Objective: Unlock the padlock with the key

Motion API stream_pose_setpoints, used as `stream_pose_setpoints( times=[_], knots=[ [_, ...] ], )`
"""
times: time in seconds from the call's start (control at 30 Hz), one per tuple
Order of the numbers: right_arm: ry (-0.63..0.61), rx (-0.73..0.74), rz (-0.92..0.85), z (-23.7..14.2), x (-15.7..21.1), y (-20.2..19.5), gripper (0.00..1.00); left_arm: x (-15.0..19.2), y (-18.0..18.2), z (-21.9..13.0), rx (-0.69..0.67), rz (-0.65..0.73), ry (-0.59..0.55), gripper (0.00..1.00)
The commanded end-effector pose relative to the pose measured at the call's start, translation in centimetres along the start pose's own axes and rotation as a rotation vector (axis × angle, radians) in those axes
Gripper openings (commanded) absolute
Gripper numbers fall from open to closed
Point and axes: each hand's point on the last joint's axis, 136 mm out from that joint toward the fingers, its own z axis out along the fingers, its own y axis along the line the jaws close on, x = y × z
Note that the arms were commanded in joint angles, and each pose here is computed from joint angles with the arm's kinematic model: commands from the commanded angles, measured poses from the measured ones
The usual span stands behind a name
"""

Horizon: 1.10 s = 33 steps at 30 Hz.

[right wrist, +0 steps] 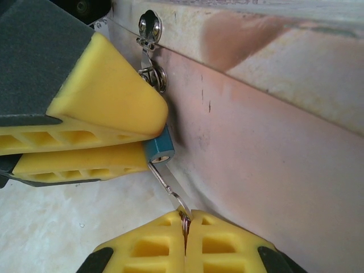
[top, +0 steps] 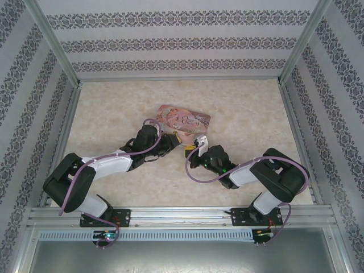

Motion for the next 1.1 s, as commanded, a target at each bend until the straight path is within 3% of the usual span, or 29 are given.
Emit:
stream_pose_setpoints(
  times=[0.0,1.07],
  knots=[
    [-0.103,0.03,0.022,0.3,-2.9,-0.5,0.0,2.2,-2.7,0.2,0.105,0.023,0.097,0.2],
    [-0.083,0.057,0.046,-0.7,-1.8,-1.4,0.0,2.1,-2.7,0.4,0.108,0.02,0.096,0.21]
  ],
)
